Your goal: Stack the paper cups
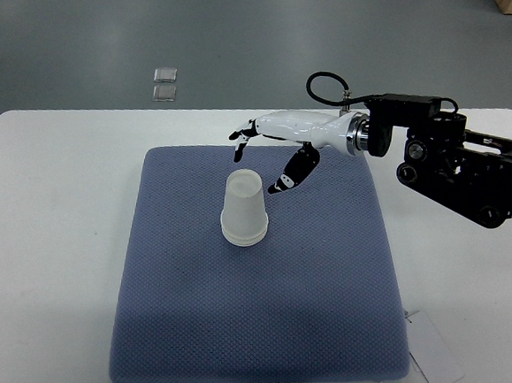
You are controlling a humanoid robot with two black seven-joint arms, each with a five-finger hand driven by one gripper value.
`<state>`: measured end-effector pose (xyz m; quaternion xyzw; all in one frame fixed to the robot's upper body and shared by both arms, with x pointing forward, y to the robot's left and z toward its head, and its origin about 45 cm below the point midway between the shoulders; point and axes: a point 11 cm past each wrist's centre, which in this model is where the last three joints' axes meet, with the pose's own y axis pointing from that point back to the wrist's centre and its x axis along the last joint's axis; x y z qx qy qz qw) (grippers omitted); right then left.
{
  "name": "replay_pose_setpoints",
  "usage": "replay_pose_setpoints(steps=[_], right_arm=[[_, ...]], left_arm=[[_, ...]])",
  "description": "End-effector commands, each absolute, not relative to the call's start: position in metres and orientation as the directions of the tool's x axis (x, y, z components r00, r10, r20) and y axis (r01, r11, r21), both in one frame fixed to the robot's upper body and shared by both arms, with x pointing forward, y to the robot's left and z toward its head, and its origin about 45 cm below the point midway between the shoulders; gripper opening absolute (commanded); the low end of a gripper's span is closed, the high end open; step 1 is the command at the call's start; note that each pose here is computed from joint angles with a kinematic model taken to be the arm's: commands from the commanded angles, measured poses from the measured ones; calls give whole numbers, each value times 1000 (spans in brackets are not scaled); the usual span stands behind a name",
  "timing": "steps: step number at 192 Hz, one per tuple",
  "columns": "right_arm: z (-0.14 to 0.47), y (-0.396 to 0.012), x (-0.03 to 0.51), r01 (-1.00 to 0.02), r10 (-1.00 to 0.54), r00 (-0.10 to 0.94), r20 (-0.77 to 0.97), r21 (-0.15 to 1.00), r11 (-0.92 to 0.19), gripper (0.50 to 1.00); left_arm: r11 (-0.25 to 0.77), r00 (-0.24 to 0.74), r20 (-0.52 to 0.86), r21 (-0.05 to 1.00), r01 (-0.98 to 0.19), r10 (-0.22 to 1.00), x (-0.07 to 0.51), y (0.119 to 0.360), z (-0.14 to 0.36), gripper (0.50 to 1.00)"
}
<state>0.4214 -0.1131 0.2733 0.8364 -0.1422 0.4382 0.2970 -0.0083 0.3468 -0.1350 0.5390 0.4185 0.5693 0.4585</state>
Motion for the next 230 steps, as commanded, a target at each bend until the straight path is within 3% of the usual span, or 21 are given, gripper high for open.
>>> replay_pose_setpoints(steps=[1, 26, 67, 109, 137, 176, 230], right_arm=[[276, -115, 424, -510, 10, 570, 822, 363, -780, 899], [282, -118, 429, -527, -21, 568, 822, 344, -777, 899], [302, -159, 464, -683, -297, 573, 764, 245, -689, 899], [299, -214, 489, -815, -623, 546, 559, 184, -549, 899], [290, -247, 499, -884, -794, 466, 390, 169, -436, 899], [267, -263, 502, -922, -913, 370, 170, 191, -337, 899], [226, -268, 497, -936, -963, 268, -32, 229, -268, 899]], left_arm=[[-229, 1, 230, 971, -71, 973, -8, 347, -135, 1000], [-229, 1, 230, 971, -71, 973, -8, 347, -135, 1000], [-229, 1, 230, 971, -71, 973, -8, 347, -135, 1000], [-229, 1, 230, 971, -71, 973, -8, 347, -135, 1000], [-229, 1, 230, 971, -71, 973, -8, 347, -135, 1000], [-229, 1, 230, 971, -71, 973, -8, 347, -135, 1000], [-229, 1, 230, 971, -71, 973, -8, 347, -135, 1000]])
